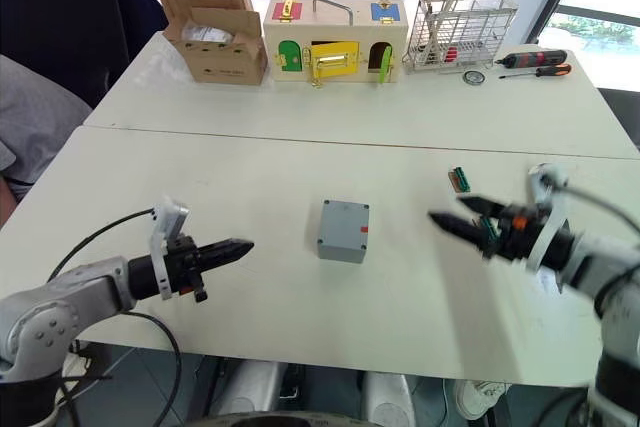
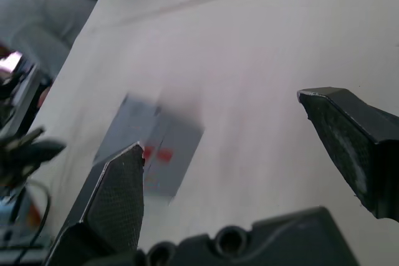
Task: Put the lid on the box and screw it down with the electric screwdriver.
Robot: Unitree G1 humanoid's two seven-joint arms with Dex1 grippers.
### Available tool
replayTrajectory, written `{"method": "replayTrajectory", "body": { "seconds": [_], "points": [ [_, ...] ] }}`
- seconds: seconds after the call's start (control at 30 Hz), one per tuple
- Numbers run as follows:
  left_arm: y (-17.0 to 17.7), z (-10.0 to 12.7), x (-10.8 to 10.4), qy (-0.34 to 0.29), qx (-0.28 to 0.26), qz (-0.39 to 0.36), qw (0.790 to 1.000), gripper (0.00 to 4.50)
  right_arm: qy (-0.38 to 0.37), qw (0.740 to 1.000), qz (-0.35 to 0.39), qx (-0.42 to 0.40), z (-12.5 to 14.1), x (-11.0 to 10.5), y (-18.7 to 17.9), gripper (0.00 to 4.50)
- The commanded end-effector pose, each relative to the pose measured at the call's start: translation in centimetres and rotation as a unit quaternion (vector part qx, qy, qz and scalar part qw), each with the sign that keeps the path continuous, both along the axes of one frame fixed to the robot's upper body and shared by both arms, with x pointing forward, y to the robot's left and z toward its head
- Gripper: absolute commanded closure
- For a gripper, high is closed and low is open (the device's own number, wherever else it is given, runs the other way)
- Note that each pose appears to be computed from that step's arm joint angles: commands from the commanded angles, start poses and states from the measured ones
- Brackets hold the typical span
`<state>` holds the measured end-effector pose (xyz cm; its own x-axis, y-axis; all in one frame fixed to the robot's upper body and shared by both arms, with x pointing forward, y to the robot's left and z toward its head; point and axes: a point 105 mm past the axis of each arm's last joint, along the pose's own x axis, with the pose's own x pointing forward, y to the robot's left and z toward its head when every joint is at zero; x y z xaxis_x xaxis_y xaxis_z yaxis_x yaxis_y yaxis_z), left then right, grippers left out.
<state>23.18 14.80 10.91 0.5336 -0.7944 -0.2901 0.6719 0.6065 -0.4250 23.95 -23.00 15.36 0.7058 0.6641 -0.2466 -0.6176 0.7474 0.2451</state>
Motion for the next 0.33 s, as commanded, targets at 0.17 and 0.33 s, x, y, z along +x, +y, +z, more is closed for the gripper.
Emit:
{"method": "replayTrajectory", "body": {
  "seconds": [0.17,0.33],
  "points": [
    [-0.2,-1.1,-2.1,-0.007,0.039,-0.027,0.999,4.50,-0.005,0.998,0.047,-0.033,-1.9,-2.5,0.8,0.01],
    [0.3,-1.8,-2.1,-0.016,0.060,-0.022,0.998,4.50,0.000,0.997,0.056,-0.045,-3.4,-2.5,1.2,0.01]
  ]
}}
